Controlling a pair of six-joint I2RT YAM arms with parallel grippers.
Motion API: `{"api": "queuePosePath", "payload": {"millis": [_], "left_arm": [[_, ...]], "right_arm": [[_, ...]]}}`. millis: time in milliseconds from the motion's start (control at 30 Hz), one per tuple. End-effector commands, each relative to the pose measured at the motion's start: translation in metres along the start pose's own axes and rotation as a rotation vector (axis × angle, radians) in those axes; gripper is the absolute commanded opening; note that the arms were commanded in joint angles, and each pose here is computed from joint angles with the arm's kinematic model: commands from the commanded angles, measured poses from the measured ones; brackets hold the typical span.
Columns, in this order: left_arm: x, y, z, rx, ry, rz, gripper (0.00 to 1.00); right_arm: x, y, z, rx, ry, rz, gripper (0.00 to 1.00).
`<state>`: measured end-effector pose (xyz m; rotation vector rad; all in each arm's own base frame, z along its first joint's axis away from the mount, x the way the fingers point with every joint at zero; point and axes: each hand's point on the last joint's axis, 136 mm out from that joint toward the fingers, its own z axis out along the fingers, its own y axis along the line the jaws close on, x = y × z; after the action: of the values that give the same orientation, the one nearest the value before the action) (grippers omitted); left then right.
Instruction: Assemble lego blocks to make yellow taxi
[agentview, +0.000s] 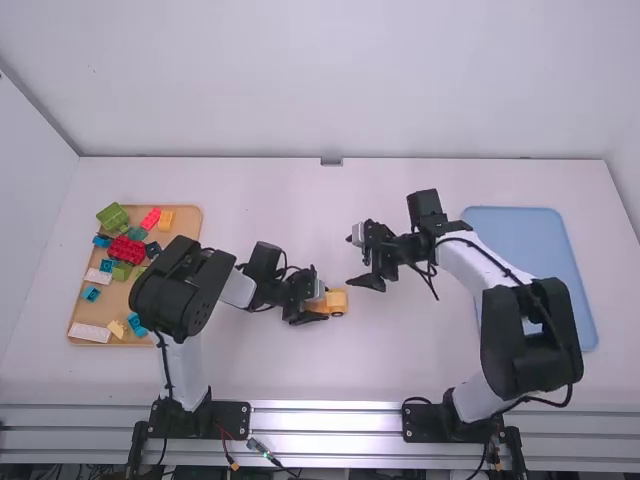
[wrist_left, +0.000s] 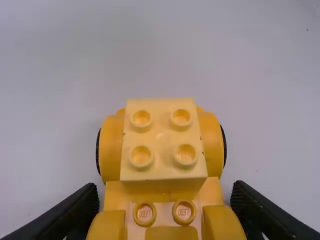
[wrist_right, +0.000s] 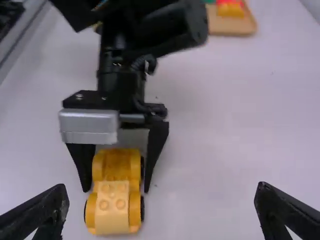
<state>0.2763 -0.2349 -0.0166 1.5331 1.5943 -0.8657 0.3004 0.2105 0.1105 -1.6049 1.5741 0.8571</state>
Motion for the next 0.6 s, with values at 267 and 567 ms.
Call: {"api": "queuePosePath", "payload": {"millis": [267,567], "left_arm": [[-0.021,0.016,-0.017,-0.054,-0.034,-0.015,0.99],[-0.050,0.065,-0.144,-0.420,0.003,-0.261,0.99]], "right_arm": [[0.020,-0.018,-0.011,0.096,0.101,0.174,0.99],[0.021,-0.028,-0.012,0.137,0.116,0.136,0.99]]}}
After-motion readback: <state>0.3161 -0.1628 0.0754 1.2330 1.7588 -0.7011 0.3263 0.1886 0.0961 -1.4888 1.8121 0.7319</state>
